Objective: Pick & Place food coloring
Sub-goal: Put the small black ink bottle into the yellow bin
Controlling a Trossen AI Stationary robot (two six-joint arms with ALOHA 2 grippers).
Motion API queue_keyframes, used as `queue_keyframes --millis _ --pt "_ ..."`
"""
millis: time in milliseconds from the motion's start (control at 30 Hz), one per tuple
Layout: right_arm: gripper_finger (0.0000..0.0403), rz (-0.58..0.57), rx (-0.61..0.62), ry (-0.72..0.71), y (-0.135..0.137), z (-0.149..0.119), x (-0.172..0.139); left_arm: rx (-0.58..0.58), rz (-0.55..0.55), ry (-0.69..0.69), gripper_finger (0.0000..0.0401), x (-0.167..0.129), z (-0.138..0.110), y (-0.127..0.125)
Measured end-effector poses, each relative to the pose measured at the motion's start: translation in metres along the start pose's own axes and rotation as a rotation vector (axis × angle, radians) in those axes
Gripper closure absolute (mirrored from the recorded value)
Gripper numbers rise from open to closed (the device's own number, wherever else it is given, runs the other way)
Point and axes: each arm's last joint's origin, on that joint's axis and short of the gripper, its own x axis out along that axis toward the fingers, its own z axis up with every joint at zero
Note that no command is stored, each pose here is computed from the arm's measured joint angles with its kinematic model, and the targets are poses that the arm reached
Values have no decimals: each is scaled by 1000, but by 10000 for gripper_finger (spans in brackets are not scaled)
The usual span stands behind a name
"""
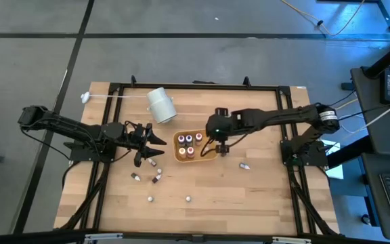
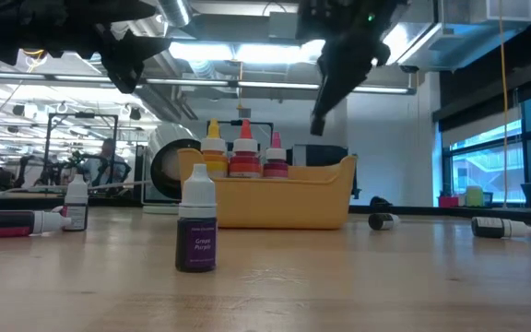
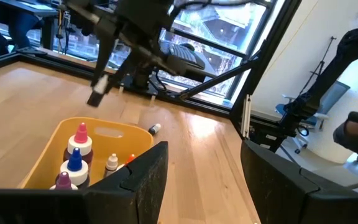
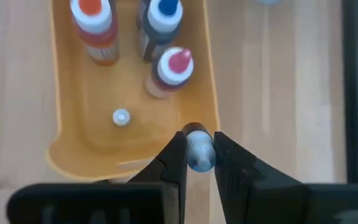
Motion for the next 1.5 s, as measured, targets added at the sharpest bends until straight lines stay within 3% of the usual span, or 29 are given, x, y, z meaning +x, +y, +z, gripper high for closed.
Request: queue_keyframes --millis 367,600,967,1233,1500 --pt "340 98 -42 127 21 0 72 0 1 4 205 0 0 0" --pt "339 107 -73 181 27 -4 95 0 1 4 205 0 0 0" --pt "290 110 -100 183 28 -5 98 1 1 4 205 0 0 0" --pt "284 105 -123 181 27 -4 97 1 1 4 205 0 0 0" --pt "286 89 -88 96 20 2 62 0 1 4 205 0 0 0"
